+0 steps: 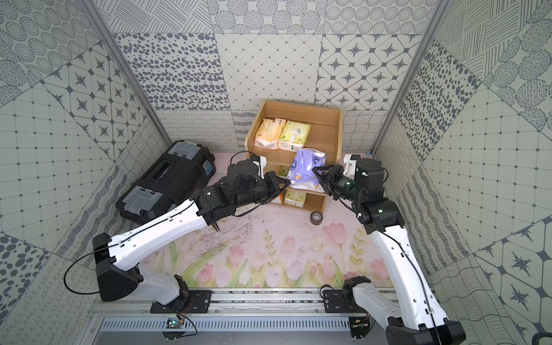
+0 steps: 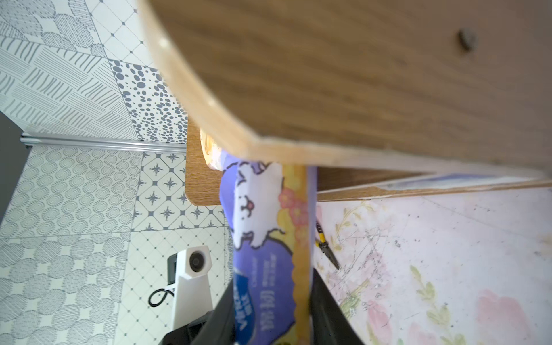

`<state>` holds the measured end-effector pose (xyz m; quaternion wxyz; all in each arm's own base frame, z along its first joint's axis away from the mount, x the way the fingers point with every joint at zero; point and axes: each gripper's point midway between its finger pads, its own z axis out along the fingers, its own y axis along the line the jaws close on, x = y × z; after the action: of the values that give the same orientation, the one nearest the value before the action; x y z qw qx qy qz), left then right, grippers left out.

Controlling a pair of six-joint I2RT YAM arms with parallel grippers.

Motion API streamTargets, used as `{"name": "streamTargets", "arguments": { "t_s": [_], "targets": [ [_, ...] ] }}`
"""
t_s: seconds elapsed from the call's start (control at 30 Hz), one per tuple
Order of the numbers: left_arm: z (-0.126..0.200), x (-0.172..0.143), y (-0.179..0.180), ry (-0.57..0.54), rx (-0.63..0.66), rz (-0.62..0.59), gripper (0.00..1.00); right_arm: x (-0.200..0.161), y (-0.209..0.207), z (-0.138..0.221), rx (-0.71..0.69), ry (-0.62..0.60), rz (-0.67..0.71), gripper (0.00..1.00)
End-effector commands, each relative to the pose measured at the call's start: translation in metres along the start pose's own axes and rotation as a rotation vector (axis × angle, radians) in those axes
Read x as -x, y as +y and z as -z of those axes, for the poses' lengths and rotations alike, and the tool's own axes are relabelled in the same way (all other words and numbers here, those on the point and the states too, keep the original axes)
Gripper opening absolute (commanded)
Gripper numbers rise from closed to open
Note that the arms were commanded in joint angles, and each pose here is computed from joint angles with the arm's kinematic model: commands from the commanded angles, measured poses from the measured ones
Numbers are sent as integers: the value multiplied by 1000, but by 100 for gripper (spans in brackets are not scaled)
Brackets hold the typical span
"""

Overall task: Remove the tissue boxes from the shelf
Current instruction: Pick up a box of tissues from the shelf, then place the box of tissues at the center of the board.

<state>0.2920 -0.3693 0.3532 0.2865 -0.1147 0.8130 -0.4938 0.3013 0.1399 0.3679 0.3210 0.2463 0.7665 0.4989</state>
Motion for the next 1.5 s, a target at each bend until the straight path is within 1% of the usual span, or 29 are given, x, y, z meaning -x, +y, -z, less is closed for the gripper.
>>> {"name": "streamTargets", "arguments": {
  "t_s": [0.0,0.13,0.2,0.23,0.33,0.43,0.5,0.7,0.9,1.0,1.1,1.23,1.37,1.47],
  "targets": [
    [15,9,-13,-49,-58,-12,21,0,20,7,76,-13,46,24],
    [35,14,-6,-91,-49,-27,48,-10,24,13,92,1,73,14],
    [50,18,1,-125,-29,-30,58,-17,24,17,92,15,83,10],
    [60,21,6,-146,-15,-29,62,-21,24,18,93,26,89,8],
    [92,28,25,-210,38,-34,68,-35,22,26,89,51,112,3],
    [126,37,53,-286,128,-34,70,-51,22,31,88,74,139,0],
    [147,39,78,-328,197,-14,70,-64,21,32,85,102,155,0],
    [198,40,140,-436,343,40,69,-107,10,30,59,208,205,0],
    [236,40,177,-512,428,39,70,-165,-11,11,5,334,268,0],
    [253,38,195,-539,472,46,70,-191,-24,-2,-15,370,272,0],
    [260,31,212,-522,528,35,69,-218,-37,-14,-30,420,271,0],
    [257,18,231,-464,589,30,70,-253,-56,-29,-54,469,297,0],
    [245,7,241,-413,589,18,70,-280,-77,-46,-74,491,316,0],
    [235,1,253,-400,586,7,70,-290,-94,-58,-73,466,343,0]
  ]
}}
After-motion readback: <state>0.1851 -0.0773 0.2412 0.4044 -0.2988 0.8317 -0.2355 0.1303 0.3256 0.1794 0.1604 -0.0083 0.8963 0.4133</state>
